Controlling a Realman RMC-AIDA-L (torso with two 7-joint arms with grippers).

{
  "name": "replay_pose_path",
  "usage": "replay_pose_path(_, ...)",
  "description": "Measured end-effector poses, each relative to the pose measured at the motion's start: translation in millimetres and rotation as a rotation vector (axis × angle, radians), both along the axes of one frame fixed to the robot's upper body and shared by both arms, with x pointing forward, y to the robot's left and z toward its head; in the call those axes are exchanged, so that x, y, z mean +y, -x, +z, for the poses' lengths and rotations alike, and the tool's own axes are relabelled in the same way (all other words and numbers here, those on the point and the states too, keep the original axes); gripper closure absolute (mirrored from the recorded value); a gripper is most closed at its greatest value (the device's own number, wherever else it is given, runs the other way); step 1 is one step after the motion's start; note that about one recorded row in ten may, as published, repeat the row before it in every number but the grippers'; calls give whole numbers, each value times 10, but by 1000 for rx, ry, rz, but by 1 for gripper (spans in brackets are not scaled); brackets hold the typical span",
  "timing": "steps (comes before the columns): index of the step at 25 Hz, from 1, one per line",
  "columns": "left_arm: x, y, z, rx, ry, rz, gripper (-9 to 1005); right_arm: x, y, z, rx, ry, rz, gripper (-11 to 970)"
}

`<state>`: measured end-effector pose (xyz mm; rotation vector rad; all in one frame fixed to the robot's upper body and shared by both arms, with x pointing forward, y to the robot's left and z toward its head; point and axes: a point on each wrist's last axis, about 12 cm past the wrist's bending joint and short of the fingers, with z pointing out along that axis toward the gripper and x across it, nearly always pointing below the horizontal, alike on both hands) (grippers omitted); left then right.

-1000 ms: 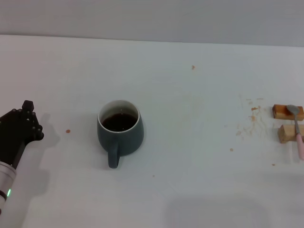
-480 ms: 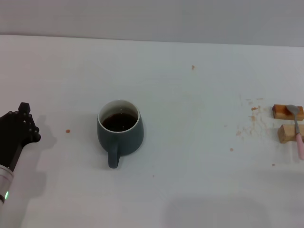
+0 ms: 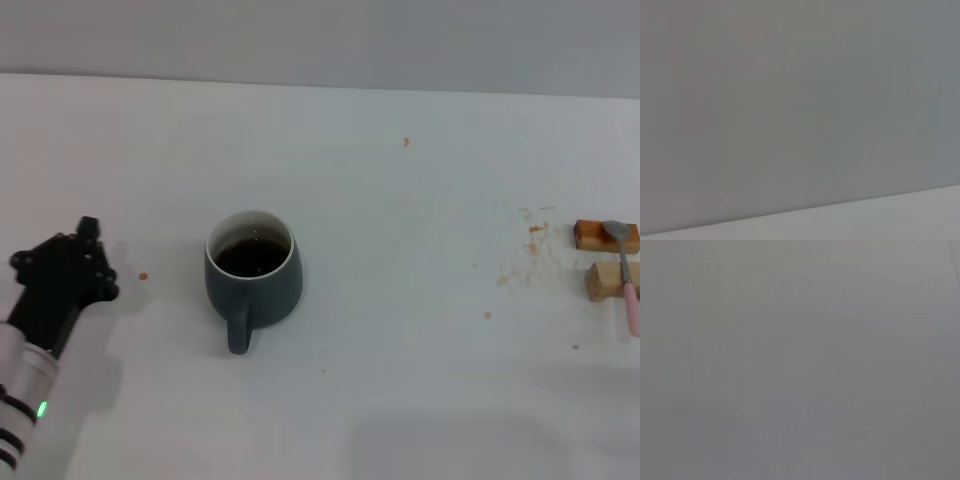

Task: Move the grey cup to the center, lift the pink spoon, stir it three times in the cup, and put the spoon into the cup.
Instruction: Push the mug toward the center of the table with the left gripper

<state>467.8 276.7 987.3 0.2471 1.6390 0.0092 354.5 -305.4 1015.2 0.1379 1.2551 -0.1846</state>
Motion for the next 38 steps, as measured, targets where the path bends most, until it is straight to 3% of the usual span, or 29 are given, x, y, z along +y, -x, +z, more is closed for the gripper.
replay_pose_path(3,0,0,0,0,0,0,998,4,4,2,-2,-2,-1,207)
replay_pose_path(8,-298,-14,-17,37,44,-138,998,24,10,2,-3,-2,14,207)
replay_pose_path(38,-738,14,-11,87,94,-324,998,89,154,82,-76,-8,34,207)
